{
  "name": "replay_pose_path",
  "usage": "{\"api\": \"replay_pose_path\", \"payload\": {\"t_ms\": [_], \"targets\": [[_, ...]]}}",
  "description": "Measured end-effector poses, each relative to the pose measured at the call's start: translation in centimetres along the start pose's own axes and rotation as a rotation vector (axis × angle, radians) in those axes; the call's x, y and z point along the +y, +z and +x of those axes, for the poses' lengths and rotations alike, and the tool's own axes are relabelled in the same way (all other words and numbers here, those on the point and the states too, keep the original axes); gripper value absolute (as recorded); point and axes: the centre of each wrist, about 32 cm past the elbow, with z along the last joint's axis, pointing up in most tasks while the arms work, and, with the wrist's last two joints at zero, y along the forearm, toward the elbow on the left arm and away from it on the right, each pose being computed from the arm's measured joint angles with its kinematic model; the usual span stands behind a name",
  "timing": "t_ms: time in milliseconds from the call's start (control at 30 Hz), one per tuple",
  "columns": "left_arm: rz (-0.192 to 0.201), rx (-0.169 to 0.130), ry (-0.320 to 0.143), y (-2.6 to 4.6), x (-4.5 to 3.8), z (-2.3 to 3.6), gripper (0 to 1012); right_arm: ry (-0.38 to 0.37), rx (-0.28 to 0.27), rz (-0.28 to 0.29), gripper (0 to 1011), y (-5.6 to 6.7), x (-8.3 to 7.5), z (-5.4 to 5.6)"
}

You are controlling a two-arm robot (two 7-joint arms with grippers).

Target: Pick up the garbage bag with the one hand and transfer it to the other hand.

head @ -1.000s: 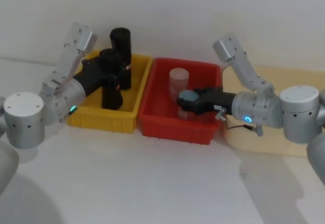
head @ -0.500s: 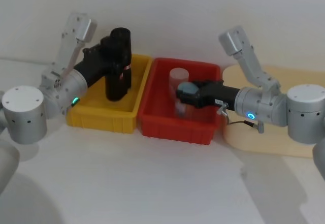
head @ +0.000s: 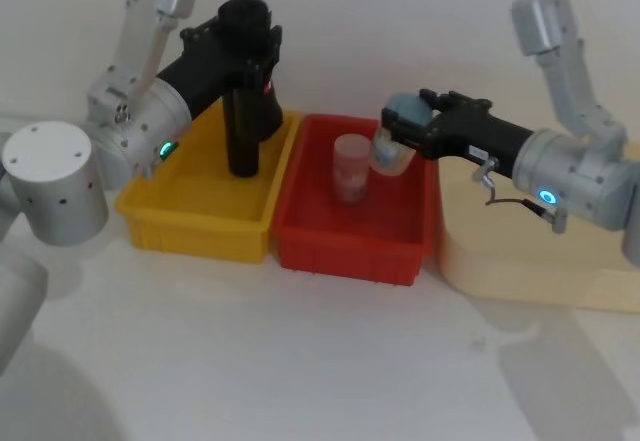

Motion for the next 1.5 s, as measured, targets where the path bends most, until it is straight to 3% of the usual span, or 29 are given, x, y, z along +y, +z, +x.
{"api": "replay_pose_path", "payload": {"t_ms": [67,167,300,433,600,700,800,833,933,1133,1333,1500], "targets": [[-0.006,0.001,-0.004,0.20,-0.10,-0.08,460,-0.026,-0.005,0.018,647,0.4,-1.1,0.0],[-0.030,0.009,-0.036,1.12,-0.75,-0.56,458,-0.063,-0.008,0.030,647,0.7,-2.4,0.0],[-0.047,0.020,-0.077,1.78,-1.62,-1.21,458,-0.117,-0.011,0.037,647,0.9,-4.4,0.1],[-0.054,0.034,-0.119,2.09,-2.57,-1.96,460,-0.170,-0.012,0.040,647,0.9,-6.3,0.1],[-0.058,0.051,-0.180,2.31,-4.01,-3.16,460,-0.234,-0.008,0.032,647,0.5,-8.6,0.1],[-0.058,0.066,-0.232,2.38,-5.30,-4.38,458,-0.294,-0.002,0.021,647,0.0,-10.5,0.2],[-0.059,0.076,-0.263,2.37,-6.22,-5.24,458,-0.327,0.003,0.013,647,-0.3,-11.4,0.4],[-0.059,0.084,-0.285,2.35,-6.91,-5.97,460,-0.343,0.006,0.008,647,-0.6,-11.9,0.4],[-0.063,0.096,-0.322,2.41,-8.10,-7.17,458,-0.377,0.014,-0.003,647,-1.1,-12.7,0.7],[-0.064,0.114,-0.376,2.35,-9.80,-8.96,460,-0.419,0.025,-0.019,666,-1.9,-13.7,1.2],[-0.064,0.122,-0.409,2.41,-10.77,-10.09,460,-0.444,0.031,-0.028,847,-2.3,-14.4,1.5],[-0.064,0.125,-0.424,2.44,-11.23,-10.61,460,-0.457,0.034,-0.033,960,-2.5,-14.7,1.6]]}}
